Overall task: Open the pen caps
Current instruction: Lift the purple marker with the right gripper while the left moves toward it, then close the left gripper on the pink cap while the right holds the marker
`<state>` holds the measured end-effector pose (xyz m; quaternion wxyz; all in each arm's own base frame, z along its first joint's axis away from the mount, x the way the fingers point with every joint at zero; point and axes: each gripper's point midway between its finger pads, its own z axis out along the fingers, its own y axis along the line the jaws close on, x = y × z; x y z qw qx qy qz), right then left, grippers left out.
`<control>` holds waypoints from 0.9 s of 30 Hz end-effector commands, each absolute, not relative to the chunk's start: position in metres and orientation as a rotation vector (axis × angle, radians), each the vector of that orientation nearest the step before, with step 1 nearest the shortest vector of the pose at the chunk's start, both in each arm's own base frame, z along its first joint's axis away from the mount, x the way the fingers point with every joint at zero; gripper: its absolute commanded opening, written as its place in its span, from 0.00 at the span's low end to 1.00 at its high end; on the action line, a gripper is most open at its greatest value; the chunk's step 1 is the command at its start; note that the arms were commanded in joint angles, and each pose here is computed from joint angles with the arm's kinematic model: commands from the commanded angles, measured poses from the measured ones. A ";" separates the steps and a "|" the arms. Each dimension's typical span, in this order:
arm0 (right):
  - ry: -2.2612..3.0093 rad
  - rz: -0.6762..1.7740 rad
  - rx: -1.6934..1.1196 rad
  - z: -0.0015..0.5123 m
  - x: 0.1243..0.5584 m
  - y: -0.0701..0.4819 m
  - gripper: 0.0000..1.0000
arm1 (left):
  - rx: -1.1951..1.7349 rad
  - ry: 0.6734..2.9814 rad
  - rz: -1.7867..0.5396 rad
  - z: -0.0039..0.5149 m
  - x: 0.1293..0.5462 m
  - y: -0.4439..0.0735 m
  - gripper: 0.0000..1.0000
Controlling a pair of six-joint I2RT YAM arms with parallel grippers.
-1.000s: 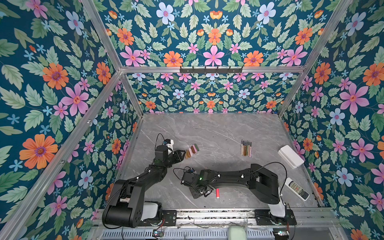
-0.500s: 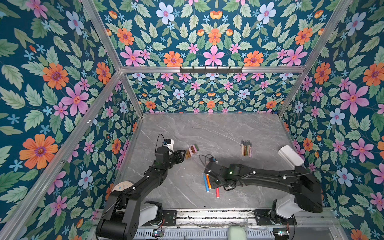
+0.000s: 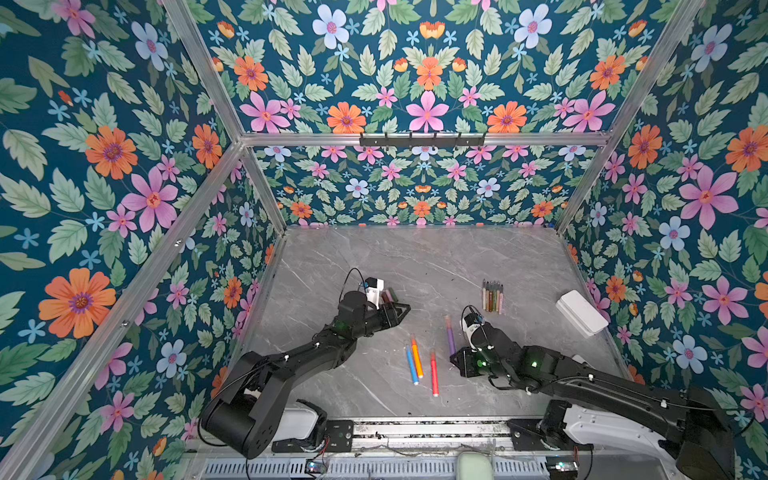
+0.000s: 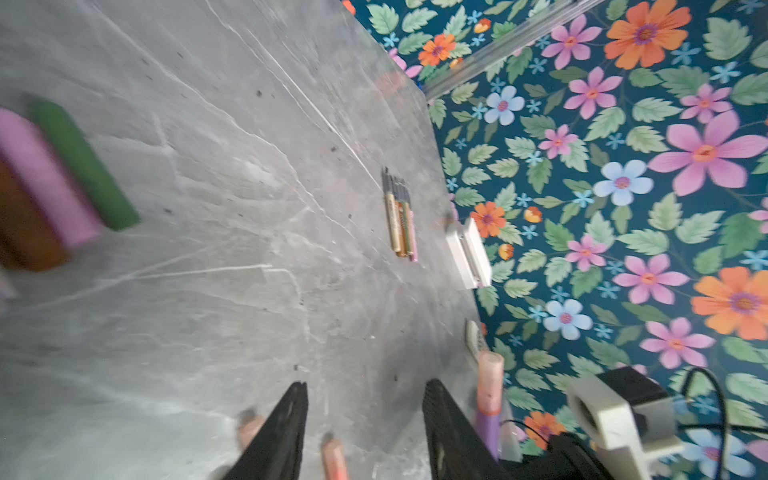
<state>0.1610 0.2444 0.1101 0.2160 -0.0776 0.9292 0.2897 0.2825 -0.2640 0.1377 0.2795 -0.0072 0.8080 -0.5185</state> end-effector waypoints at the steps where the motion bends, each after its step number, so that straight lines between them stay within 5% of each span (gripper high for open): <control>1: 2.558 0.840 -0.236 0.115 0.161 0.250 0.06 | 0.014 2.025 -1.672 0.178 0.270 -0.292 0.49; 10: 2.581 0.859 -0.266 0.109 0.161 0.259 0.06 | 0.033 2.031 -1.793 0.174 0.254 -0.325 0.47; 27: 2.580 0.872 -0.279 0.113 0.160 0.261 0.06 | 0.119 2.139 -1.656 0.155 0.245 -0.342 0.46</control>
